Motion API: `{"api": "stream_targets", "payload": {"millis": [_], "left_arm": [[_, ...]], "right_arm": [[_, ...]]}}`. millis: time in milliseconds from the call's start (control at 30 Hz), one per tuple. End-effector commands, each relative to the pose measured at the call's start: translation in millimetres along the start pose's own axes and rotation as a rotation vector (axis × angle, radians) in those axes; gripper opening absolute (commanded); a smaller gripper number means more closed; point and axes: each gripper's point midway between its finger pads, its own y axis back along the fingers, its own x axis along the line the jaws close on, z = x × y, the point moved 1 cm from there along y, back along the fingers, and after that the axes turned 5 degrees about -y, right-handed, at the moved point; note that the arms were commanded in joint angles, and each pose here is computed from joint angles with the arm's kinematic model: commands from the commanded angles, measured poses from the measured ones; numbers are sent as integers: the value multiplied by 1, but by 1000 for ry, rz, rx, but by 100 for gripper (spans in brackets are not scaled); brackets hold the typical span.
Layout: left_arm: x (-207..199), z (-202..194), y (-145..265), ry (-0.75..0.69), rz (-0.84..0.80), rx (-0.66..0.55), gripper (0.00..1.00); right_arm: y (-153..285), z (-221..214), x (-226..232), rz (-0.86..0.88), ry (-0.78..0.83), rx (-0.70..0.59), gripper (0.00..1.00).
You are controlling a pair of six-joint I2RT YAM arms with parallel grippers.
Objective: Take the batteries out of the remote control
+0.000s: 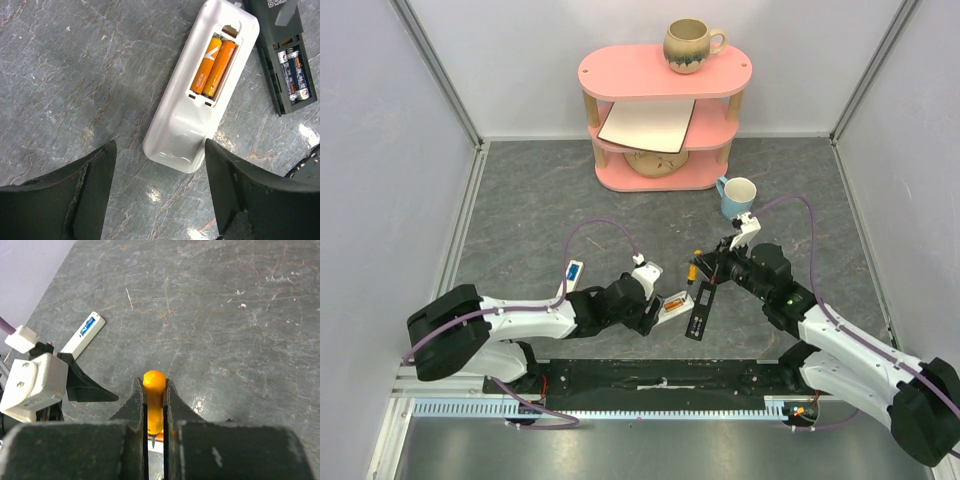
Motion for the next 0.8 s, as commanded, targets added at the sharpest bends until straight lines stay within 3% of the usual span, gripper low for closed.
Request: {"api": "stream_targets", "payload": {"millis": [0,267,300,533,767], "left_arm": [[1,11,1,-44,0,-76,77],[-5,50,27,-54,-18,-155,79],[-2,45,30,-79,-4,-117,80],[-12,79,36,-207,-42,-156,86],[3,72,27,-287,18,-215,90]], "right_arm": [[-7,40,24,90,22,-136,0],[-13,55,31,102,46,-162,0],[-14,57,31,102,54,-166,0],[-15,58,25,83,70,-155,0],[-12,53,15,103,32,-125,0]]}}
